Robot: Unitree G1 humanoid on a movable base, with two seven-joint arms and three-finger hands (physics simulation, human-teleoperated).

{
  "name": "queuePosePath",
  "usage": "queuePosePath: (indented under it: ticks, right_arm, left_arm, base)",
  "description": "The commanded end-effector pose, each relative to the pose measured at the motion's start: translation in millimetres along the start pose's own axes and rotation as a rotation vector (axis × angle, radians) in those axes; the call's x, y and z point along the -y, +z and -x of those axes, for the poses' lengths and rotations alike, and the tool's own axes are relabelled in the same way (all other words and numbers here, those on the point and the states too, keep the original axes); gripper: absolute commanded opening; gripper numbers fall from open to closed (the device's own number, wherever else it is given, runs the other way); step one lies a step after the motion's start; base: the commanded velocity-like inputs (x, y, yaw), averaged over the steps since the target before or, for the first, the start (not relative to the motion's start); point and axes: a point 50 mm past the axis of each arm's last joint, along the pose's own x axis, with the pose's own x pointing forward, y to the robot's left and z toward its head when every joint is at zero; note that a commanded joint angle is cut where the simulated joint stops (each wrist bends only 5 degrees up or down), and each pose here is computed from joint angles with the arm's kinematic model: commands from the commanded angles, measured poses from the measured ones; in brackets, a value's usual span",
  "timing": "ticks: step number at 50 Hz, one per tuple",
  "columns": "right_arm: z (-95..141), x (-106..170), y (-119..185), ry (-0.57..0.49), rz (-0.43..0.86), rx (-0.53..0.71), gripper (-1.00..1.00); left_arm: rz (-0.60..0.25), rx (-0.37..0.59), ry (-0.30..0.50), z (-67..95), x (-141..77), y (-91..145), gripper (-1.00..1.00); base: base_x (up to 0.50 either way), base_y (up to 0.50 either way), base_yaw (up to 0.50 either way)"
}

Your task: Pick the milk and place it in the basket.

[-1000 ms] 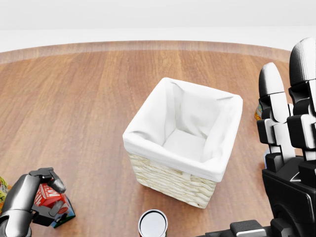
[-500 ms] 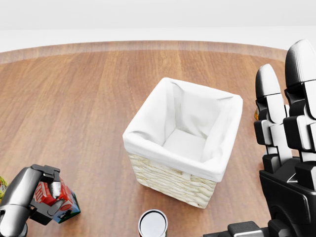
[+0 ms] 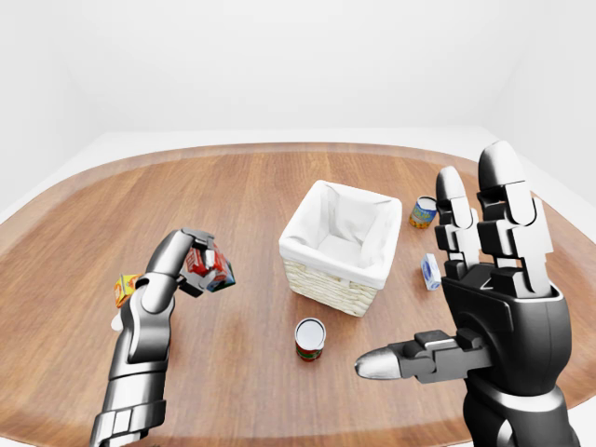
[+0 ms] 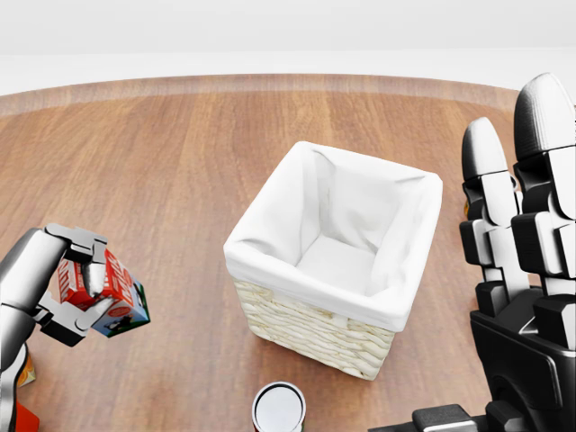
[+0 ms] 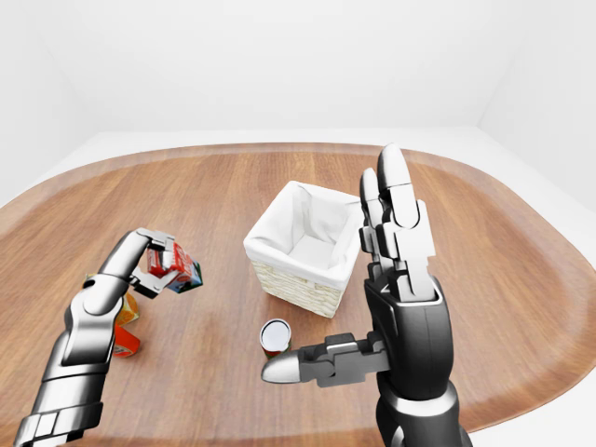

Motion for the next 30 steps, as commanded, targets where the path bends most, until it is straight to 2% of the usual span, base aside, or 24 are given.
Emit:
queuePosePath:
  ticks: [1, 3, 4, 15, 30]
  right_arm:
    - [0.1, -1.4, 0.0, 0.005, -0.002, -0.001, 1.0]
    - [0.3, -1.5, -0.1, 0.005, 0.0, -0.003, 1.0]
    - [0.0, -1.0, 0.1, 0.004, 0.002, 0.0, 1.0]
    - [0.7, -2.9, -0.2, 0.01, 0.003, -0.006, 1.0]
    - [0.5, -2.2, -0.2, 0.008, 0.003, -0.004, 1.0]
  left_arm:
    - [0.009, 0.066, 0.028, -2.2, -15.9, 18.5, -1.0]
    - [0.03, 0.115, 0.015, 0.0, -19.6, 28.5, -1.0]
    - [0.014, 0.13, 0.02, 2.3, -20.0, 32.6, -1.0]
    - [-0.019, 0.198, 0.027, 1.1, -25.8, 52.4, -1.0]
    - [-0.131, 0.347, 0.073, 2.7, -56.1, 98.1, -1.0]
  base:
    - [0.0, 0.0, 0.0]
    - [0.0, 0.0, 0.0]
    - [0.0, 0.0, 0.0]
    - [0.0, 0.0, 0.0]
    - [0.0, 0.0, 0.0]
